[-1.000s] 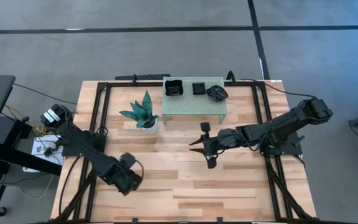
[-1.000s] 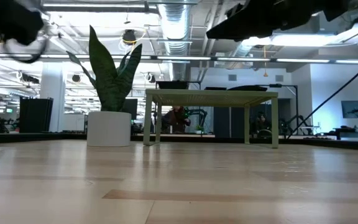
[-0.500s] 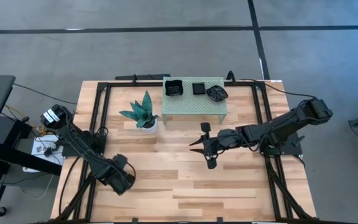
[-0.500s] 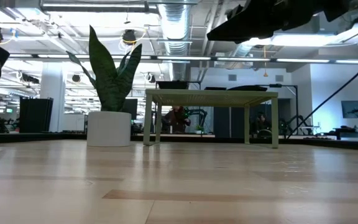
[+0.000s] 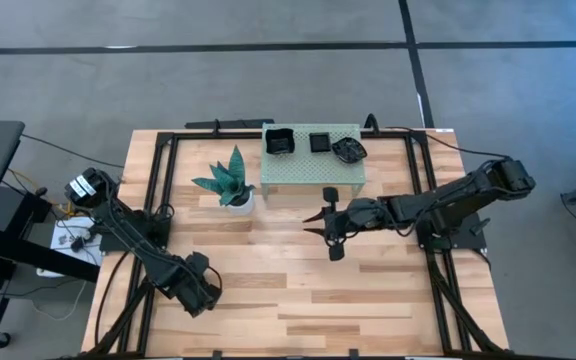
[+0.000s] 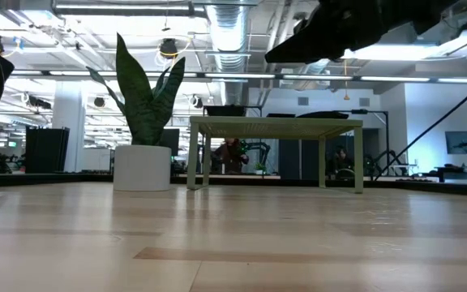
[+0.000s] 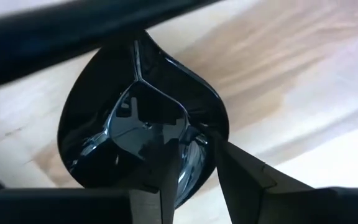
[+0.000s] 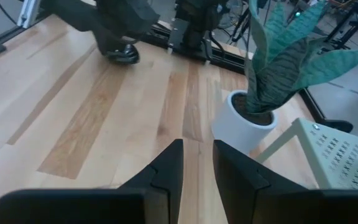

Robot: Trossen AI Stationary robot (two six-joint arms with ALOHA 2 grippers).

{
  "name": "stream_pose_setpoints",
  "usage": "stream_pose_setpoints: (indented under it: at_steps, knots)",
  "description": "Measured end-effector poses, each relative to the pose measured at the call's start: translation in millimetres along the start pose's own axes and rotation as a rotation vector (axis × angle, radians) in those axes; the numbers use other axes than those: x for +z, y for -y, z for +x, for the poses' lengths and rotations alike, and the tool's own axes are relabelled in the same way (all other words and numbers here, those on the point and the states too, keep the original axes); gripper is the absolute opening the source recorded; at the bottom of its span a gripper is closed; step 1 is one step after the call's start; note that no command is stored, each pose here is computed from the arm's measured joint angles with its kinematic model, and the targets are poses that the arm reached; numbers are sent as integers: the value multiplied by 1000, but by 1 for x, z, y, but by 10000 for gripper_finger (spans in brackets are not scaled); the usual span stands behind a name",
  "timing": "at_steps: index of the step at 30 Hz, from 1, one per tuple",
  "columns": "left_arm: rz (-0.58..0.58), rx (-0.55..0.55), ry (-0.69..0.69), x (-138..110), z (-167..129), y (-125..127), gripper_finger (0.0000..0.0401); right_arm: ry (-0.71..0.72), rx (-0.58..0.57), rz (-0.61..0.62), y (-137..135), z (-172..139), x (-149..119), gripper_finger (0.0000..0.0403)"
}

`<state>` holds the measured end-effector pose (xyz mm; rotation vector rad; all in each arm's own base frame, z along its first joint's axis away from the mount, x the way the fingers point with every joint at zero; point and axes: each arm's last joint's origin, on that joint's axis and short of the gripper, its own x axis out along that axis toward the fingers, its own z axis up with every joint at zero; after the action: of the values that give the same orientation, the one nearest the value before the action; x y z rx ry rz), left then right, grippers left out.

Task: Pick & Place Mini shaped plates
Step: Stack the leaf-shaped plate on top of the other leaf-shaped plate on the shelf

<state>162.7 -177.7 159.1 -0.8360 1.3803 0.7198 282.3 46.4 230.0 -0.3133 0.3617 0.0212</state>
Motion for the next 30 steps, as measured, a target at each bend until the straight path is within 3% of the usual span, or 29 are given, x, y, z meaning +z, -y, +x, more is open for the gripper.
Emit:
stream_pose_setpoints:
  at_steps: [20,30]
  knots:
    - [45,-102,8,4,-1,11,106,-5,-28,12,8,2,-2,82]
    - [75,-38,0,1,21,16,106,-2,-17,10,5,1,-1,82]
